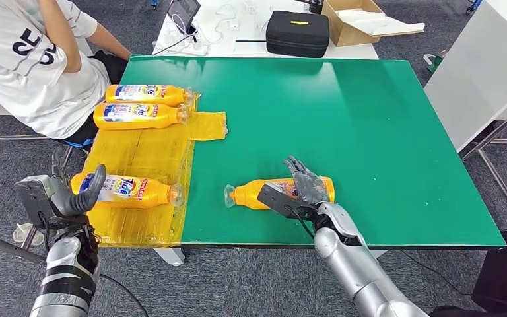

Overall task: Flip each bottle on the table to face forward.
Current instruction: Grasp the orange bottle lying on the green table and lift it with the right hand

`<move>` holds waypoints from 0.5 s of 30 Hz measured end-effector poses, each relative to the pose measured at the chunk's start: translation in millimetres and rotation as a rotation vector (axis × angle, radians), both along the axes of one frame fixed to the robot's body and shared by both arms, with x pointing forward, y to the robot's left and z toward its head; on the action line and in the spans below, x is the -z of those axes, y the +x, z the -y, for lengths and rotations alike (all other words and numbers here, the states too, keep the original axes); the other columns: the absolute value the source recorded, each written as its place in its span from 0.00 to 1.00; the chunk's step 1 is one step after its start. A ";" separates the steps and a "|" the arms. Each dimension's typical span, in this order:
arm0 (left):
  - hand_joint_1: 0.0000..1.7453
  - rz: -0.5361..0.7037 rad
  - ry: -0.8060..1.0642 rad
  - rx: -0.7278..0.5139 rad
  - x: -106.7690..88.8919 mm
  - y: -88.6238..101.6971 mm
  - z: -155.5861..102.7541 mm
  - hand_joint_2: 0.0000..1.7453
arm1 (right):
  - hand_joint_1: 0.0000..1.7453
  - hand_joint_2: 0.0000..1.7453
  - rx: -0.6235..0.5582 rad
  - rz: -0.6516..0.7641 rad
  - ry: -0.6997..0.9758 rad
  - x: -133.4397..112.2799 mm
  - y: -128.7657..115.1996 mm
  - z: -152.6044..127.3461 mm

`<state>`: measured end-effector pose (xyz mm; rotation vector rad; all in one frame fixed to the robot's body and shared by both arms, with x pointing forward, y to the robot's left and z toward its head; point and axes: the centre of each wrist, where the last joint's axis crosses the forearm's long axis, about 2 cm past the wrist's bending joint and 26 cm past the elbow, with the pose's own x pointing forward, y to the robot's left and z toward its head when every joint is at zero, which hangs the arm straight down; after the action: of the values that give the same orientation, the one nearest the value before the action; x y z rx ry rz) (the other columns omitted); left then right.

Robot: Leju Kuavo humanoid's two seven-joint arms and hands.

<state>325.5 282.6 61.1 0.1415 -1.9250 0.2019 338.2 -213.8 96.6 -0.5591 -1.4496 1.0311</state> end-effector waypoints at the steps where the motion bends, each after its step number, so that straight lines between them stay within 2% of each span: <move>1: 0.00 0.002 0.008 -0.011 -0.7 -0.2 -0.1 1.00 | 0.00 1.00 0.003 -0.004 -0.006 1.0 0.1 2.9; 9: 0.00 0.009 0.027 -0.033 -3.6 0.1 3.2 1.00 | 0.00 1.00 0.001 -0.058 -0.041 6.4 2.0 16.7; 15: 0.00 0.007 0.021 -0.027 -3.6 0.7 6.8 1.00 | 0.00 1.00 -0.010 -0.121 -0.085 4.4 14.5 24.9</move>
<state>326.1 275.8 64.7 0.1811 -1.9339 0.2008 352.7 -238.7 92.2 -0.5413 -1.3085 1.1194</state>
